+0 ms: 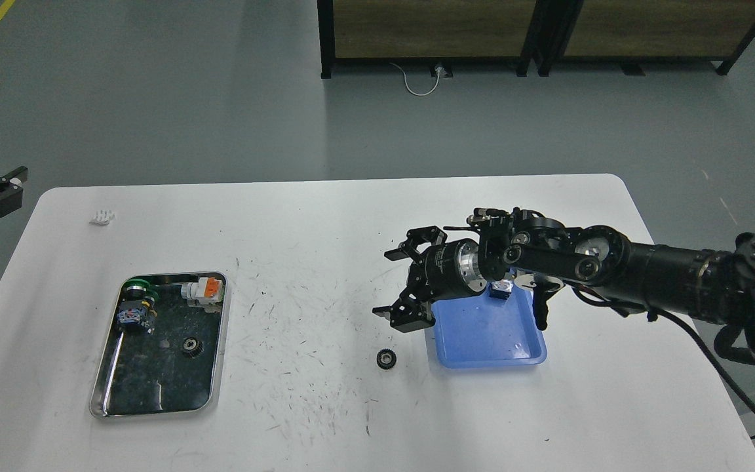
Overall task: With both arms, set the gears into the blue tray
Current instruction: 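Grasp the black gear on the table with the right gripper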
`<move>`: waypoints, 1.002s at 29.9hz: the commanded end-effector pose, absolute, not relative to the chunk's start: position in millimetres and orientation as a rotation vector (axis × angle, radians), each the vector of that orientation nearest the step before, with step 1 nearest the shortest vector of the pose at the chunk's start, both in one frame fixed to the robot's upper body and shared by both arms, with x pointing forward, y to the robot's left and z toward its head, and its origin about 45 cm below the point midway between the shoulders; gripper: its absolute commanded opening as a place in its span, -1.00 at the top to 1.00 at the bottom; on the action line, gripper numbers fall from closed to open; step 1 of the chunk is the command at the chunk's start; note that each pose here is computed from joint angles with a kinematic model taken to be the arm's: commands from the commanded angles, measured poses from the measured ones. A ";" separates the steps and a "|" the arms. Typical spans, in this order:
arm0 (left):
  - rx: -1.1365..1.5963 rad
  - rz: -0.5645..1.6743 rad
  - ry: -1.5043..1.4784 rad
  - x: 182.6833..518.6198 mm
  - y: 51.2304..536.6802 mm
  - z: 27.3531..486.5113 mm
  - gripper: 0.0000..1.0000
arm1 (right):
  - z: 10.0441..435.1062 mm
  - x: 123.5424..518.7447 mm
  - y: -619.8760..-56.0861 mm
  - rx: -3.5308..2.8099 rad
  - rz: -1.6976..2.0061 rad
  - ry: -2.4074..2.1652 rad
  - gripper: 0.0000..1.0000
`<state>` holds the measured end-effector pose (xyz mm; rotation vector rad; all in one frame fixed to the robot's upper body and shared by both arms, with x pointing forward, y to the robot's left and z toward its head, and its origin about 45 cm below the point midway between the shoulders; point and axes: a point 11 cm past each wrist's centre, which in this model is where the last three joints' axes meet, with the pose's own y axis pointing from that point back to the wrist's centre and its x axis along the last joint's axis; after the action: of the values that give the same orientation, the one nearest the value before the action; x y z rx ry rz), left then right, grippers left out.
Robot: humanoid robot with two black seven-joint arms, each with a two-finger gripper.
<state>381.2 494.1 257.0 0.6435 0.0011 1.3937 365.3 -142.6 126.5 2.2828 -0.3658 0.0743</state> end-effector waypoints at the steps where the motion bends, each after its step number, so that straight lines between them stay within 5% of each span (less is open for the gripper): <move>1: 0.646 1.399 -0.003 380.6 496.7 259.8 -0.95 | 116.2 353.1 -145.9 2.245 0.081 -0.286 -1.00; 17: 0.661 1.421 -0.018 375.8 509.5 268.9 -0.96 | 85.3 309.8 -129.3 2.194 0.029 -0.031 -1.00; 30: 0.659 1.420 -0.022 375.7 509.7 269.7 -0.95 | 70.8 310.8 -122.8 2.160 0.063 -0.039 -1.00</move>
<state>375.9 509.3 269.0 0.6603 -0.0197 1.4192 309.0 -121.7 72.2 2.1665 -0.0305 0.0564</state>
